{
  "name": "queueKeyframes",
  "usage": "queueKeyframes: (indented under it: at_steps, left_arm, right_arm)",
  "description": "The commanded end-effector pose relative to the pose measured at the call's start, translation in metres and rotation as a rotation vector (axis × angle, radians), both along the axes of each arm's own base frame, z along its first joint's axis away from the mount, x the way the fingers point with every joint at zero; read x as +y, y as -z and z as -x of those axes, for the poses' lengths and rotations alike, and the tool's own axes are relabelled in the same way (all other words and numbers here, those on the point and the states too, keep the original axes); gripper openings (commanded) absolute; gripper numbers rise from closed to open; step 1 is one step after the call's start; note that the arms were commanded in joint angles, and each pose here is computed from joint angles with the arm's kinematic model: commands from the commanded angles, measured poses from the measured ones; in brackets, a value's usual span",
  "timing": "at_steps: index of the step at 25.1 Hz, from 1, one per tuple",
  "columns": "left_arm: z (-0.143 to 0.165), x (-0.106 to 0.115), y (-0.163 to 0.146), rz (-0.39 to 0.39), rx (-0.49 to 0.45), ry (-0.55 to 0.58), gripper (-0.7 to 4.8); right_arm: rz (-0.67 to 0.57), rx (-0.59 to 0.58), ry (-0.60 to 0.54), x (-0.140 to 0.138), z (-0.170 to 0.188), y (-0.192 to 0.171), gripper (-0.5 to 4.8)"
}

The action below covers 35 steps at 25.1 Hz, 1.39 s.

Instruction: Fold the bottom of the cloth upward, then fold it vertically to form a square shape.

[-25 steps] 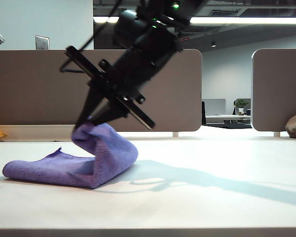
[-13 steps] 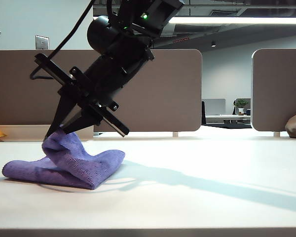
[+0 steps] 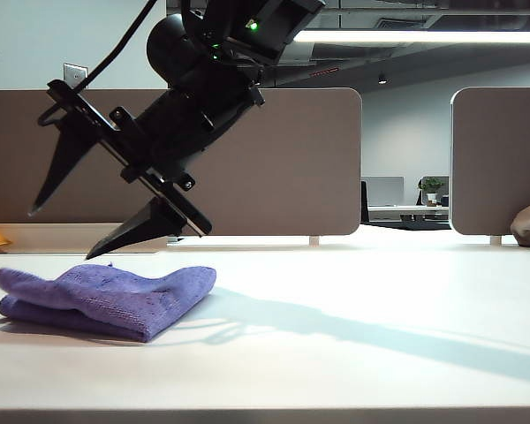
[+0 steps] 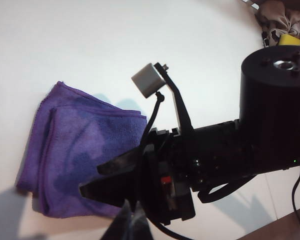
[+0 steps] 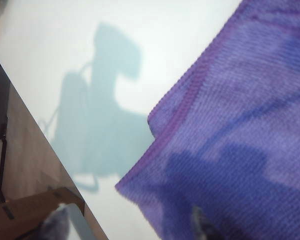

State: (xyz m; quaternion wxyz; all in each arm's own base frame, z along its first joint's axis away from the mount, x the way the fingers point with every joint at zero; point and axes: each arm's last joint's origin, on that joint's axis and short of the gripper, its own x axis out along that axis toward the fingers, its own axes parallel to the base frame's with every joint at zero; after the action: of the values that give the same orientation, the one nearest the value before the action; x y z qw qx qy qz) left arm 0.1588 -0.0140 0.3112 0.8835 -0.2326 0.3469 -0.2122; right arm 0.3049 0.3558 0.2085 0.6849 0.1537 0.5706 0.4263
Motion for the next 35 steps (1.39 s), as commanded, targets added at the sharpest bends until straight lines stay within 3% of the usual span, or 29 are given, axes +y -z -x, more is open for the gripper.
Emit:
queueKeyframes:
  at_steps: [1, 3, 4, 5, 6, 7, 12, 16, 21, 27, 31, 33, 35]
  left_arm:
    - [0.003, 0.0, -0.002, 0.0, -0.011, 0.004, -0.05]
    - [0.007, 0.0, -0.003, -0.002, -0.02, 0.005, -0.06]
    - [0.009, 0.0, -0.004, -0.003, -0.028, 0.006, -0.06]
    - [0.011, 0.0, -0.005, -0.006, -0.036, 0.006, -0.06]
    - [0.013, 0.0, -0.006, -0.011, -0.047, 0.009, -0.05]
    - [0.014, 0.0, -0.007, -0.016, -0.054, 0.01, -0.06]
    - [0.017, 0.0, -0.007, -0.03, -0.068, 0.032, -0.06]
    - [0.02, -0.002, -0.008, -0.025, -0.091, 0.092, -0.06]
    - [0.025, -0.002, -0.009, -0.049, -0.113, 0.118, -0.05]
    - [0.053, -0.002, -0.019, -0.053, -0.21, 0.111, -0.05]
    - [0.072, -0.002, -0.019, -0.032, -0.2, 0.099, -0.05]
    - [0.083, -0.002, -0.016, -0.055, -0.185, 0.114, -0.06]
    - [0.093, -0.002, -0.016, -0.099, -0.228, 0.125, -0.05]
  right_arm:
    - [-0.021, -0.046, 0.021, 0.0, -0.004, -0.005, 3.16]
    - [0.017, -0.043, 0.048, -0.007, -0.008, -0.003, 3.04]
    - [0.042, -0.037, 0.057, -0.012, -0.011, -0.002, 2.6]
    - [0.051, -0.049, 0.05, -0.016, -0.013, -0.003, 1.92]
    - [0.061, -0.084, 0.028, -0.023, -0.016, -0.008, 0.69]
    - [0.059, -0.126, 0.003, -0.028, -0.016, -0.016, -0.11]
    - [0.091, -0.277, -0.002, -0.042, -0.012, -0.047, -0.09]
    - [0.166, -0.502, -0.036, -0.065, 0.008, -0.098, -0.09]
    - [0.235, -0.665, -0.036, -0.095, 0.032, -0.144, -0.08]
    - [0.201, -0.723, -0.02, -0.123, 0.062, -0.174, -0.08]
    - [0.252, -0.724, -0.069, -0.142, 0.082, -0.18, -0.08]
    - [0.275, -0.704, -0.074, -0.155, 0.096, -0.178, -0.08]
    - [0.274, -0.707, -0.068, -0.167, 0.108, -0.177, -0.08]
